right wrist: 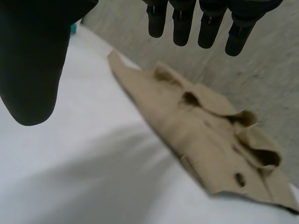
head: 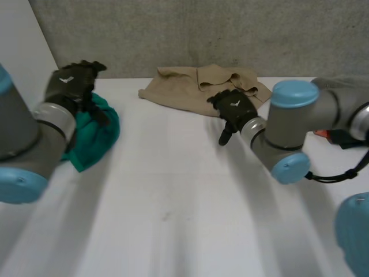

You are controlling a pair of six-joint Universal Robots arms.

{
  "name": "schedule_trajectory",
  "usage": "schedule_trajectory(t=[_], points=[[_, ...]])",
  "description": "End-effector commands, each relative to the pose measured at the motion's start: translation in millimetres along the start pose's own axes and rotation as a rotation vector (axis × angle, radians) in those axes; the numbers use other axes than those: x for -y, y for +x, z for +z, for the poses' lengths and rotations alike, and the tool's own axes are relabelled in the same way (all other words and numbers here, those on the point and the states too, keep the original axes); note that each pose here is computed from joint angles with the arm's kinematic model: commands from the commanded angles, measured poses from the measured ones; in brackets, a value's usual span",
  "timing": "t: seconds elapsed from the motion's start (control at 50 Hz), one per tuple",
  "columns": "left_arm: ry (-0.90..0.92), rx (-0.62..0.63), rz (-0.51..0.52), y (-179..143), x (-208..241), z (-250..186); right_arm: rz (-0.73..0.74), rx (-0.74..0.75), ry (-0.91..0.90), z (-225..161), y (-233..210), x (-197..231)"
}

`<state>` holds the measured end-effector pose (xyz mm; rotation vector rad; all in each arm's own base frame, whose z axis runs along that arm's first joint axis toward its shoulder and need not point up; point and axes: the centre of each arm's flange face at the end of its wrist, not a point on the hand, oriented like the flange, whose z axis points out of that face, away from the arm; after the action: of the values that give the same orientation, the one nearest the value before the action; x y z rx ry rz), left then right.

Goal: Fold the laundry.

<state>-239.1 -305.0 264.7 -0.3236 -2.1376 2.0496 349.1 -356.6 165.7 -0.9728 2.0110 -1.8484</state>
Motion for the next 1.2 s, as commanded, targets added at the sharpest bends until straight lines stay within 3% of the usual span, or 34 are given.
schedule_trajectory(t=[0.02,0.14,0.4,0.6,0.68,0.8,0.94,1.2], points=[[-0.091,0.074,0.113,-40.8,25.7,10.6,0.026,-0.020,0.006,-27.2,15.9,13.2],[-0.111,0.028,0.194,-53.6,19.5,48.9,0.045,-0.010,-0.029,-48.4,23.1,11.1],[-0.254,0.024,0.603,-99.9,-77.6,149.3,0.078,0.044,-0.089,-84.3,20.4,-19.8],[-0.220,-0.076,0.639,-113.4,-126.9,175.4,0.078,0.025,-0.090,-87.8,22.9,-35.5],[-0.201,-0.057,0.682,-121.9,-130.9,181.4,0.077,0.024,-0.094,-88.4,21.4,-37.1],[-0.224,-0.079,0.778,-119.5,-141.5,181.0,0.064,0.030,-0.094,-88.3,18.9,-37.6],[-0.245,-0.099,0.968,-118.4,-155.7,181.5,0.045,0.033,-0.097,-88.9,16.6,-37.6],[-0.210,-0.077,0.980,-116.1,-157.7,186.3,0.043,0.042,-0.102,-90.8,12.6,-37.2]])
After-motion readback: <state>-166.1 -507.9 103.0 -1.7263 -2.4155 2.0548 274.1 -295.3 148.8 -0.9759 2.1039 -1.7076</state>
